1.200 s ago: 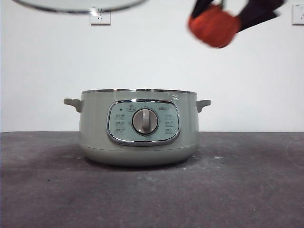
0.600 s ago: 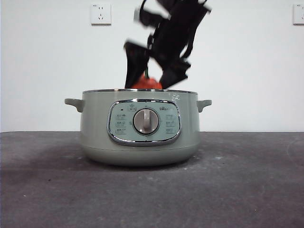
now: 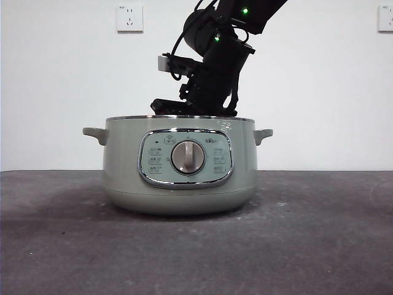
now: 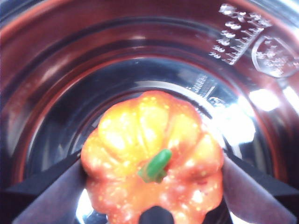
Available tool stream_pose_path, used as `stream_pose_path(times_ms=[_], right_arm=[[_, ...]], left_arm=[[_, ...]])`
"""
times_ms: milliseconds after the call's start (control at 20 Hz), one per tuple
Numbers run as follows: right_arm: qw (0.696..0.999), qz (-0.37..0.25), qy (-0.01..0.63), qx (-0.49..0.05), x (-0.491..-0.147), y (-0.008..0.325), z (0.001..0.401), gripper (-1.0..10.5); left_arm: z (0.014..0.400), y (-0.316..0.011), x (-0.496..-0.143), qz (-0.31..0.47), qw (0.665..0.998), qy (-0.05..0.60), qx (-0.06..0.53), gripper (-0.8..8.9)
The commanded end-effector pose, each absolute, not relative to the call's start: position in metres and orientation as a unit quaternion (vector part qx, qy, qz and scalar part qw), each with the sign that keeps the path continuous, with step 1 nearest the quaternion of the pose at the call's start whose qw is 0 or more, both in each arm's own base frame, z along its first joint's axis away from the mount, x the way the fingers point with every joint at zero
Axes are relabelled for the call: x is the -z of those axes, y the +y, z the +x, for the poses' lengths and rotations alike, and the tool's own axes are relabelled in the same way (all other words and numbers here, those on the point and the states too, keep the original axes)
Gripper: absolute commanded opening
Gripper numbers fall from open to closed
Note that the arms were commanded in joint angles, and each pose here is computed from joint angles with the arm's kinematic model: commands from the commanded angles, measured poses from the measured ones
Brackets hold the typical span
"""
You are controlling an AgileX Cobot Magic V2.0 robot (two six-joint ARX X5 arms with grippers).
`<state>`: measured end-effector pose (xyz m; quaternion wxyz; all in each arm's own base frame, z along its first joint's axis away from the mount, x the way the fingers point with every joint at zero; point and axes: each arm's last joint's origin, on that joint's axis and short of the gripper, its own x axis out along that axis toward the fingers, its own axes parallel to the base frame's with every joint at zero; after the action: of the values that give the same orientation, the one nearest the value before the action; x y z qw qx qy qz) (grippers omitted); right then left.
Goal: Pick up the pumpkin,open the lid,put the pumpkin in the pot,close the lid
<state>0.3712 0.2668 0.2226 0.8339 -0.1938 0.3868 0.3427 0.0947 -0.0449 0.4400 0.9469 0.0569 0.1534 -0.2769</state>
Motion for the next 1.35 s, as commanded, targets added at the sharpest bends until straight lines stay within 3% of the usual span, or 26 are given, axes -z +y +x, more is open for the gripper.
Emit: stream_pose_path(times_ms=[50, 200, 350, 550, 750, 1000, 1350], right_arm=[[0.827, -0.198, 0.4, -0.343, -0.214, 0.269, 0.37, 6.6], [0.836, -0.191, 0.384, -0.341, -0.231, 0.267, 0.367, 6.6], [0.865, -0.19, 0.338, -0.319, -0.277, 0.255, 0.355, 6.6], [0.92, -0.165, 0.293, -0.203, -0.375, 0.197, 0.303, 6.6], [0.937, -0.126, 0.267, -0.186, -0.437, 0.142, 0.235, 6.6], [0.95, -0.105, 0.228, -0.188, -0.472, 0.099, 0.166, 6.6], [0.956, -0.087, 0.209, -0.186, -0.483, 0.076, 0.13, 6.6]], left_arm=[[0.093, -0.044, -0.446, 0.051, 0.951, 0.127, 0.277, -0.09], [0.098, -0.046, -0.445, 0.055, 0.95, 0.13, 0.277, -0.09], [0.114, -0.053, -0.445, 0.056, 0.95, 0.128, 0.279, -0.09], [0.157, -0.072, -0.437, 0.066, 0.942, 0.141, 0.296, -0.09], [0.204, -0.093, -0.422, 0.066, 0.936, 0.152, 0.31, -0.09], [0.26, -0.121, -0.394, 0.063, 0.926, 0.158, 0.338, -0.09], [0.297, -0.147, -0.36, 0.067, 0.917, 0.18, 0.349, -0.09]])
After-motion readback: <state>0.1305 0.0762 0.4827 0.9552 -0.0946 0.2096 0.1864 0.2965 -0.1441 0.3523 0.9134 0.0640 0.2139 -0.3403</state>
